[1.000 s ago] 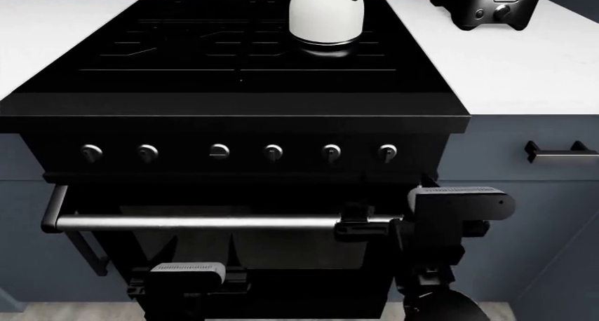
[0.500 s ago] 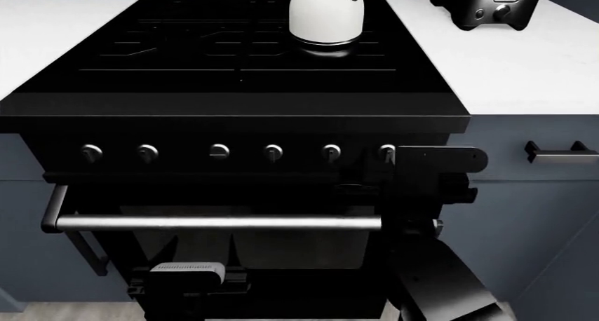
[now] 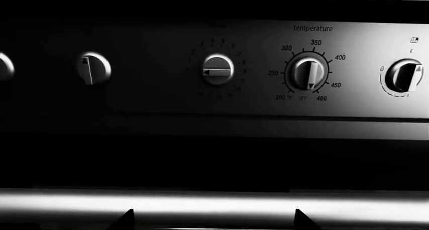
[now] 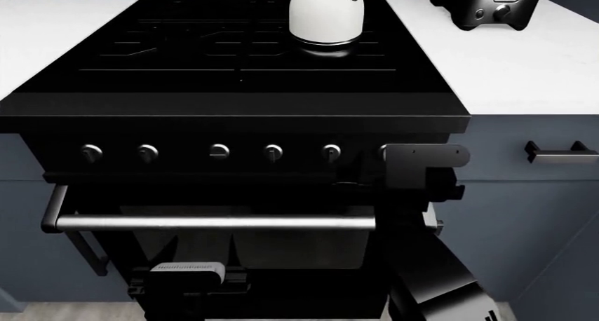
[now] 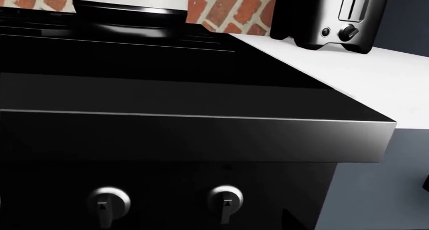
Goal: Turn on the front right burner of the stove.
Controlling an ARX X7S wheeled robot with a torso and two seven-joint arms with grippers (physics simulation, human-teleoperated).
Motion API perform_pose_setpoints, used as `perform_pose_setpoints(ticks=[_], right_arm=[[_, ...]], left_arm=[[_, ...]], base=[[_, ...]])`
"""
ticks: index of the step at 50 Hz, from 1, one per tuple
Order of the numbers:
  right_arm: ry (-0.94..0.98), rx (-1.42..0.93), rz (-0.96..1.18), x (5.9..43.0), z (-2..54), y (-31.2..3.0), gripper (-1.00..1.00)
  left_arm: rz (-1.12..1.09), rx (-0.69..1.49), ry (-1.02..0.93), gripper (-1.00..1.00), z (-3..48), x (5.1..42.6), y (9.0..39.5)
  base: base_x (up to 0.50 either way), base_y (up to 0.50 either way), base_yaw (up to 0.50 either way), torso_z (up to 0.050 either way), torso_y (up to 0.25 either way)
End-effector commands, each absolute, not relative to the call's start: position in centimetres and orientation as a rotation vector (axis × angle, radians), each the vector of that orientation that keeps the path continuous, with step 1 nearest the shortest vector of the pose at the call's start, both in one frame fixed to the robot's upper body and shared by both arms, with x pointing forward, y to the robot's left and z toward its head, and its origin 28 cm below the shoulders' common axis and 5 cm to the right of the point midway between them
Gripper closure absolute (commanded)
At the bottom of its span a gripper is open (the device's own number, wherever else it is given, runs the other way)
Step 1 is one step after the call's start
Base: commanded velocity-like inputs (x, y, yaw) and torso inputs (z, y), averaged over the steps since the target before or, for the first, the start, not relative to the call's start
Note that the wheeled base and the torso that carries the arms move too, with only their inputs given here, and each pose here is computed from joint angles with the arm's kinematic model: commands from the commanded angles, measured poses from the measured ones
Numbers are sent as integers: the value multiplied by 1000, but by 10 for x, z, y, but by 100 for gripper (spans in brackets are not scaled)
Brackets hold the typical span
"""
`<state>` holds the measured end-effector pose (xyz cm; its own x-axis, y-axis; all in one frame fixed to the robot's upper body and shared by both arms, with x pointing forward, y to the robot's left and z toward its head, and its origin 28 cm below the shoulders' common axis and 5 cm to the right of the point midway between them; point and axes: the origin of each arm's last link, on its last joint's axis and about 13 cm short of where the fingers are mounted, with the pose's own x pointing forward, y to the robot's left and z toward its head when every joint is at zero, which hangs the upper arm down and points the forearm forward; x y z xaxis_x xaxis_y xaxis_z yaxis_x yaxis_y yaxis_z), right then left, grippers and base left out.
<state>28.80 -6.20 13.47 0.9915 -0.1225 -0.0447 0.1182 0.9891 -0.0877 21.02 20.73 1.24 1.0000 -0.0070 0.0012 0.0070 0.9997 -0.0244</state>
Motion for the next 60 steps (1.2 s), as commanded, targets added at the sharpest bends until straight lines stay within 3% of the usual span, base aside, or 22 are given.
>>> perform_pose_setpoints(ticks=[1, 60], right_arm=[[61, -87, -129, 296, 130, -63, -100], [132, -79, -146, 334, 107, -80, -100]], left_arm=[[-7, -23, 3, -100, 12, 211, 207], [0, -15, 27, -100, 11, 212, 207]], base=[[0, 0, 0, 0, 0], [0, 0, 0, 0, 0]])
